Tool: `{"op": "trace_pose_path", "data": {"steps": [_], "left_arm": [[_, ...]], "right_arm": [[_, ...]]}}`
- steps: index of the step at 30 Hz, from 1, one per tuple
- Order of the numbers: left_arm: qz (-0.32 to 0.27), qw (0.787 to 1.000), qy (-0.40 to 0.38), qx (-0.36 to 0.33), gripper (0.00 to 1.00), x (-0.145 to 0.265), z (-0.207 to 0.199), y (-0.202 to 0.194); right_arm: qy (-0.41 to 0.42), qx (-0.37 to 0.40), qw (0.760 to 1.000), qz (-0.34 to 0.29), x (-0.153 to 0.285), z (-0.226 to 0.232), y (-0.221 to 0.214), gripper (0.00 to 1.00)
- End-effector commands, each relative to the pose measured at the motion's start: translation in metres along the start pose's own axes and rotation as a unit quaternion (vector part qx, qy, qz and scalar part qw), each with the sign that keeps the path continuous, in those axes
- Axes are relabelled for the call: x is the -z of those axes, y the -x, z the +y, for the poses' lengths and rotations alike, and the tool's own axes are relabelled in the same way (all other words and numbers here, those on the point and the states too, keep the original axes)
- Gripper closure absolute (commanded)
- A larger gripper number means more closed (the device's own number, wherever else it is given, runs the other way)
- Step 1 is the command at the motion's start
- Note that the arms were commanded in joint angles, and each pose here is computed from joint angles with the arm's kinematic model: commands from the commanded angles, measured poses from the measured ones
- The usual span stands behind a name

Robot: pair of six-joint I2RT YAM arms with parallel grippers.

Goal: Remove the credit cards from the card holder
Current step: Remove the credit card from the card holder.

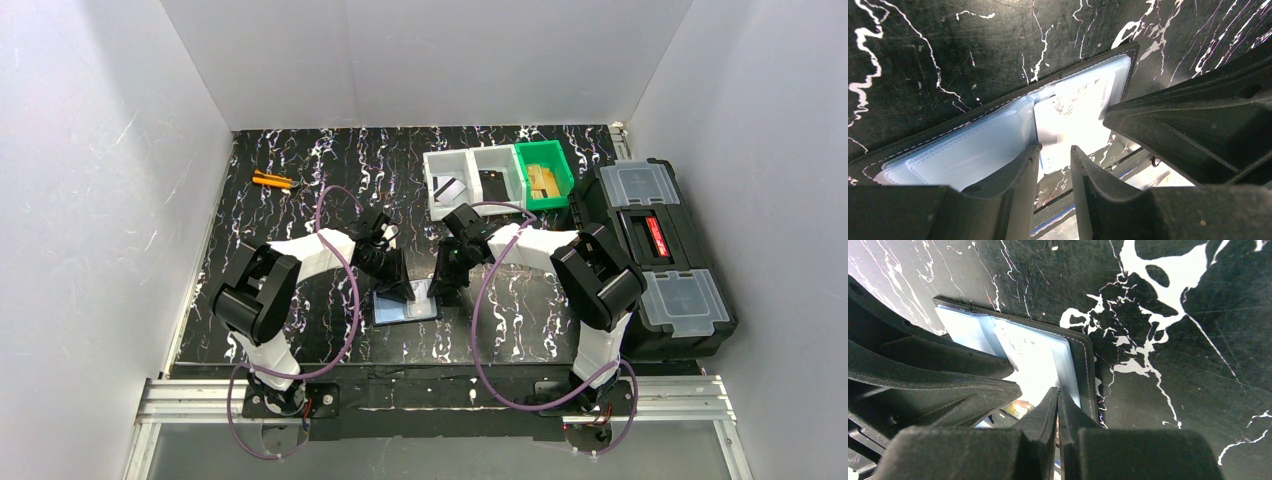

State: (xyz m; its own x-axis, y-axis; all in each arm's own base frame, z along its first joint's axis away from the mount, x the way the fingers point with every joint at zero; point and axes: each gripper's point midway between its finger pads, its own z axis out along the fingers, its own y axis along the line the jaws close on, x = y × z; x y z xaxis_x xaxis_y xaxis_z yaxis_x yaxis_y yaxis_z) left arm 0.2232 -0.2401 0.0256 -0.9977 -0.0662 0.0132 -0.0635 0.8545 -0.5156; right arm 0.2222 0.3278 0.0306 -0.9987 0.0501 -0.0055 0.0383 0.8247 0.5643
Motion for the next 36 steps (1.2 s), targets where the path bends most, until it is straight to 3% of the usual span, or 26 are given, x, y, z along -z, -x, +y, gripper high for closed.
{"op": "trace_pose_path", "data": {"steps": [1,11,22,28,36], "left_arm": [[0.006,0.998,0.059,0.002,0.69,0.002,0.029,-0.010],[0.011,0.995,0.104,0.001,0.65,0.002,0.046,-0.011],[0.028,0.998,0.049,0.025,0.66,-0.015,0.031,-0.014],[-0.006,0.994,0.110,-0.008,0.66,0.017,0.041,-0.008],[0.003,0.993,0.117,-0.016,0.66,0.016,0.046,-0.012]], "right_arm": [[-0.047,-0.010,0.999,0.017,-0.008,-0.021,-0.009,0.92],[-0.052,-0.013,0.998,0.019,-0.009,-0.023,-0.009,0.92],[-0.052,-0.016,0.998,0.026,-0.012,-0.024,-0.010,0.93],[-0.052,-0.015,0.998,0.028,-0.013,-0.024,-0.010,0.93],[-0.053,-0.015,0.998,0.030,-0.014,-0.024,-0.010,0.94]]}}
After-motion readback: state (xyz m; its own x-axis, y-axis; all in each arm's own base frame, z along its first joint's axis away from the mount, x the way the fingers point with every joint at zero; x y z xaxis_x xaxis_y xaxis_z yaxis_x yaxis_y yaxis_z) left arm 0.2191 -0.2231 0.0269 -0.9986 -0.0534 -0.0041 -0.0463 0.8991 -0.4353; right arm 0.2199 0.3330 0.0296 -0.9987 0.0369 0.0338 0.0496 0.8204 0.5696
